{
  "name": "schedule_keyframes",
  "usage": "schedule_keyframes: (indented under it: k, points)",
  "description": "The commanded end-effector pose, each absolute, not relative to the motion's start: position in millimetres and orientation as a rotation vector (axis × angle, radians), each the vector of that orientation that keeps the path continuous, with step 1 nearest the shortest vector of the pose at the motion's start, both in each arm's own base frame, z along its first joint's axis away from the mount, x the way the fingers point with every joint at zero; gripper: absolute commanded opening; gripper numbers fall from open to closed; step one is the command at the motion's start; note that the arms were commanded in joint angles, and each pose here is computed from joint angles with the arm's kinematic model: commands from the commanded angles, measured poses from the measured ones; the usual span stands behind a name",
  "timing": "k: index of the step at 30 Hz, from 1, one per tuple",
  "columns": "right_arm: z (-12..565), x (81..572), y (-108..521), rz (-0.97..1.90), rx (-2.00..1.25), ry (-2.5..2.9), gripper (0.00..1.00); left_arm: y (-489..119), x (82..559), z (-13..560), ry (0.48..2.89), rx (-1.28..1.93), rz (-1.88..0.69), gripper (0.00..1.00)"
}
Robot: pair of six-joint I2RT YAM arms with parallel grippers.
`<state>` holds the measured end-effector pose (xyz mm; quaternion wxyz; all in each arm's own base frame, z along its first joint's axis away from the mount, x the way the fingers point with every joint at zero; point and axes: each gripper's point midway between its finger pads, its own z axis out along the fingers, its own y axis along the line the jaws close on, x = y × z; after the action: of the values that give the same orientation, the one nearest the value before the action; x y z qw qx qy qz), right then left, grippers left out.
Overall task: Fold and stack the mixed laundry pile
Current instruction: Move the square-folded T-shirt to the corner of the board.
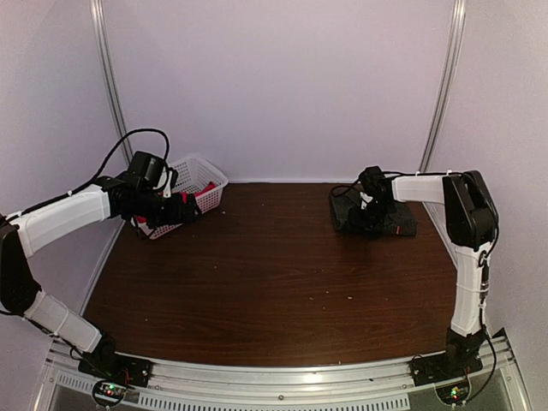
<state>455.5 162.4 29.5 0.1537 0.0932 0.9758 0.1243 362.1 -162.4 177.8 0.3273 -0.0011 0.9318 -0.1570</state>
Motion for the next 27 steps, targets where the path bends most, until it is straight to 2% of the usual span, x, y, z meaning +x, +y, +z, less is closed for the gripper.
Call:
schedule_keyframes:
  k: [1, 9, 13, 18, 22, 27]
  points:
    - [-1, 454, 127, 0.248, 0.215, 2.903, 0.66, -159, 372, 186, 2.416, 0.005, -0.4, 0.98]
    - [-4, 483, 82, 0.223, 0.268, 2.89, 0.66, -139, 394, 190, 2.404, -0.042, -0.385, 0.98]
    - [-2, 496, 91, 0.304, 0.244, 2.863, 0.66, -111, 421, 207, 2.376, -0.077, -0.33, 0.98]
    - [1, 513, 90, 0.29, 0.228, 2.851, 0.66, -71, 460, 196, 2.428, -0.154, -0.276, 0.98]
    - [22, 523, 95, 0.317, 0.155, 2.82, 0.67, -48, 489, 173, 2.487, -0.176, -0.217, 0.98]
    - [72, 513, 95, 0.33, 0.165, 2.759, 0.7, -23, 524, 143, 2.533, -0.169, -0.061, 0.98]
